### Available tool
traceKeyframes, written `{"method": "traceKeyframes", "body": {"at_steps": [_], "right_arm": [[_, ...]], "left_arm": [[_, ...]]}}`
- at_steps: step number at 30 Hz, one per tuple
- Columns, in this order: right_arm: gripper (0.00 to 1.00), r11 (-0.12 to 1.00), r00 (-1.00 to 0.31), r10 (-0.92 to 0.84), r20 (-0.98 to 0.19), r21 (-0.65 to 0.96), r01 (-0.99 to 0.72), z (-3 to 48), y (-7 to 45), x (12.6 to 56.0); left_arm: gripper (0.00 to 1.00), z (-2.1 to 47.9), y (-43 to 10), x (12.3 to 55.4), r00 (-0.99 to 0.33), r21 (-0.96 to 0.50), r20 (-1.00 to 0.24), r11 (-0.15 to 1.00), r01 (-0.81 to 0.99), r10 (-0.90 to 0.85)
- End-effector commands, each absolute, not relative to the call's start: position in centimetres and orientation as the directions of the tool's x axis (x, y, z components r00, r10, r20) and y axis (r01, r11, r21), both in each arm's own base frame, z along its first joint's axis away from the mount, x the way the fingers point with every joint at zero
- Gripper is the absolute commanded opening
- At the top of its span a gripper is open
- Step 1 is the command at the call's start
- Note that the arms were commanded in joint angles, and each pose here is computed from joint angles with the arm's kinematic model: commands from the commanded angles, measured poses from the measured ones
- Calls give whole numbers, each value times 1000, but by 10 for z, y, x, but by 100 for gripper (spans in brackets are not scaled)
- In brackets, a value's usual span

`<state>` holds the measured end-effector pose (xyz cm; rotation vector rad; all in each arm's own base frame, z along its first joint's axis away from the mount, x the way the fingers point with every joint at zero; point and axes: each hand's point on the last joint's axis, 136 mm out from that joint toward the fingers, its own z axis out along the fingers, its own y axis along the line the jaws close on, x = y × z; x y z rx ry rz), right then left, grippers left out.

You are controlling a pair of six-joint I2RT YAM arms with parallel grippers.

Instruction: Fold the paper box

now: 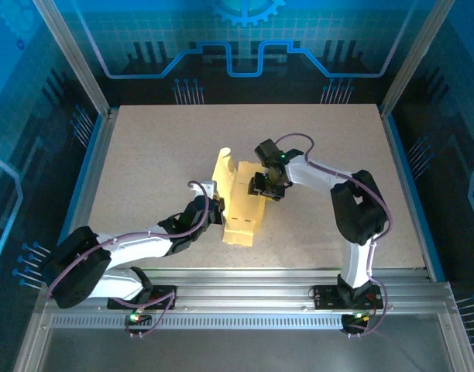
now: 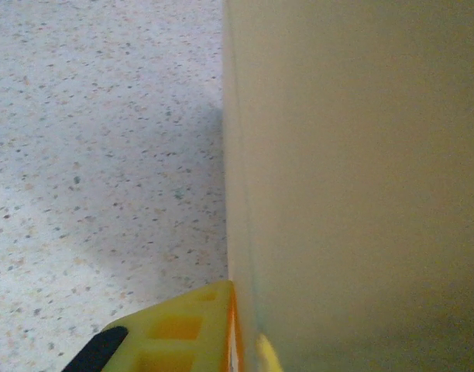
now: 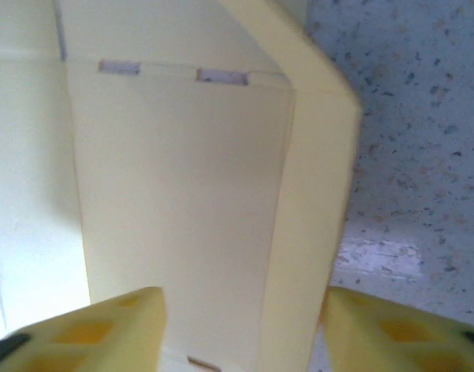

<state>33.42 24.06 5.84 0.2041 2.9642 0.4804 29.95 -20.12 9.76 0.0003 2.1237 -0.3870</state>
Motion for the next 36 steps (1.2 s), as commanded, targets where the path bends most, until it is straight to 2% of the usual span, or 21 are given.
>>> {"method": "traceKeyframes", "body": {"at_steps": [1, 3, 6, 9, 14, 16, 17, 21, 27, 31, 36], "right_arm": [[65, 928, -971, 161, -178, 363, 87, 81, 225, 341], [68, 920, -965, 181, -191, 380, 97, 84, 212, 341], [67, 887, -950, 239, -199, 443, 130, 87, 189, 340], [59, 853, -935, 310, -174, 486, 192, 79, 163, 333], [30, 825, -946, 294, -138, 536, 178, 57, 156, 327], [14, 816, -953, 269, -136, 558, 151, 51, 164, 330], [11, 809, -957, 255, -137, 572, 134, 51, 169, 331], [6, 803, -970, 189, -152, 593, 64, 50, 192, 339], [2, 804, -981, 115, -154, 595, 1, 42, 221, 347], [1, 810, -984, 74, -164, 585, -36, 41, 235, 349], [5, 841, -985, 37, -170, 538, -61, 33, 239, 348]], "left_arm": [[14, 93, -193, 301, -557, -225, -820, 969, 101, -133], [13, 91, -191, 300, -557, -216, -821, 972, 97, -127], [13, 91, -189, 299, -554, -196, -825, 975, 102, -108], [13, 94, -188, 299, -545, -171, -834, 978, 118, -80], [13, 96, -189, 300, -539, -142, -841, 980, 142, -44], [13, 95, -191, 299, -541, -132, -840, 979, 156, -27], [13, 95, -191, 299, -542, -127, -840, 979, 161, -20], [13, 95, -194, 298, -543, -131, -840, 975, 179, -13], [13, 97, -197, 298, -549, -134, -836, 972, 195, -5], [13, 97, -199, 297, -552, -136, -834, 969, 205, 0], [12, 96, -202, 298, -554, -136, -832, 967, 215, 7]]}}
